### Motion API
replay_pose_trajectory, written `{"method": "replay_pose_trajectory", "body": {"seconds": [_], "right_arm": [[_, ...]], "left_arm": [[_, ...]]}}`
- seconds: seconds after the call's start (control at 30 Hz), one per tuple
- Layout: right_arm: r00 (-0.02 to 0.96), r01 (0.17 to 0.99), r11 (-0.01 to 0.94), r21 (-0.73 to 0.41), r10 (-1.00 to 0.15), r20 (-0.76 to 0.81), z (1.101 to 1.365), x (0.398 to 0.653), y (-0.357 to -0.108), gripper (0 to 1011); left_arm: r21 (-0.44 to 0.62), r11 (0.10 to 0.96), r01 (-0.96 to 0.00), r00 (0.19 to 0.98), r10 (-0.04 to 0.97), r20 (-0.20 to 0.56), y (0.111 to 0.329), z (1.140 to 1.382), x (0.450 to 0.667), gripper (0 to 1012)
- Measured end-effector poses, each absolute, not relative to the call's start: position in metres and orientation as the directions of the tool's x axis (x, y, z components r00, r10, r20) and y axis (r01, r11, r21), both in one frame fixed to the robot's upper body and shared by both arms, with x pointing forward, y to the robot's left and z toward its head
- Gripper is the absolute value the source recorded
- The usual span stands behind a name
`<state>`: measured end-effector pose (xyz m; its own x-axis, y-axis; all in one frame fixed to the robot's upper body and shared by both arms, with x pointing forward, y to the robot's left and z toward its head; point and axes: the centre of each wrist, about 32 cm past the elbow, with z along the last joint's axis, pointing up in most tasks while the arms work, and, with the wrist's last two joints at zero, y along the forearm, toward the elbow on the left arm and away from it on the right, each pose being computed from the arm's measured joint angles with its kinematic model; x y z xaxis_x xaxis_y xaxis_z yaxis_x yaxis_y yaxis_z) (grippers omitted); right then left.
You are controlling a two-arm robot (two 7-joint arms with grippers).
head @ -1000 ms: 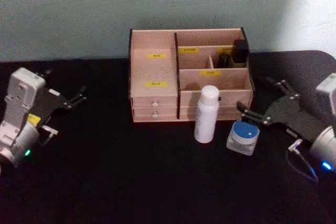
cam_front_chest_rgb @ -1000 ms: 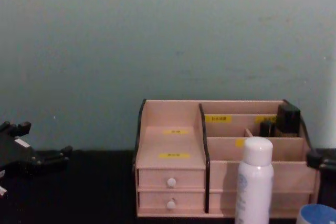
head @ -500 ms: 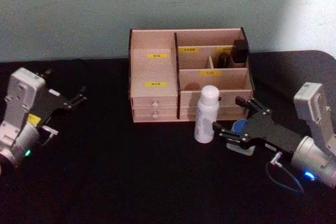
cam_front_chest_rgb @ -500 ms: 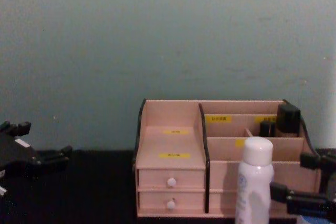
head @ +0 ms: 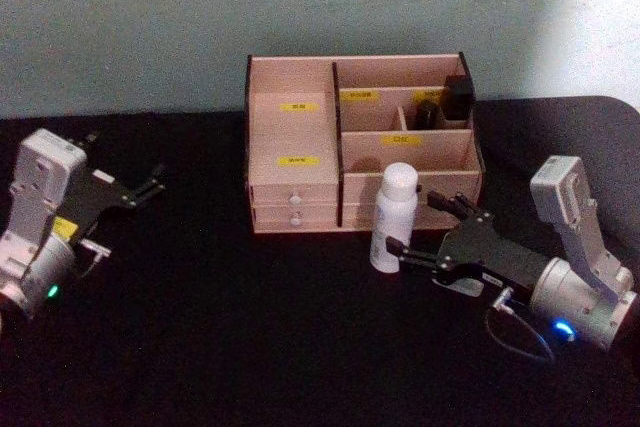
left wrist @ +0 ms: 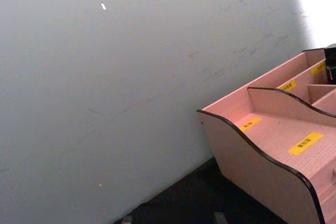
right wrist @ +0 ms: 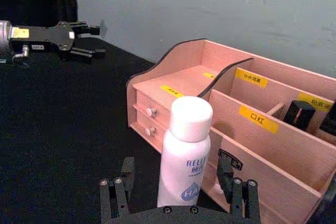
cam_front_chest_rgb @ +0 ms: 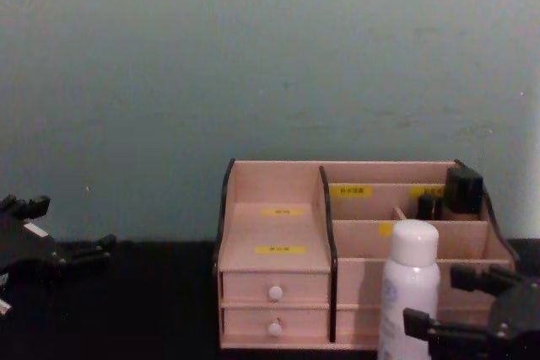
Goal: Pick up the facial cleanser and watermelon frost from the table and place them into the tiered storage box.
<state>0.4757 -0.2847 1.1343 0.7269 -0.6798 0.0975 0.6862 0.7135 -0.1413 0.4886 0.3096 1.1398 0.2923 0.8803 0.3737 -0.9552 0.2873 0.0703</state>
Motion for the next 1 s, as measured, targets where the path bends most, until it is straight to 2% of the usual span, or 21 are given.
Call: {"method": "replay_pose_trajectory", "body": {"seconds": [0.6, 1.0], "right_arm": [[0.738, 0.673, 0.726, -0.139, -0.670, 0.076, 1.129, 0.503, -0.272, 1000], [0.739, 0.671, 0.726, -0.150, -0.670, 0.070, 1.128, 0.507, -0.271, 1000]], "left_arm": [[0.070, 0.287, -0.955, 0.292, 0.880, 0.374, 0.310, 1.140, 0.489, 1001], [0.070, 0.287, -0.955, 0.292, 0.880, 0.374, 0.310, 1.140, 0.489, 1001]]}}
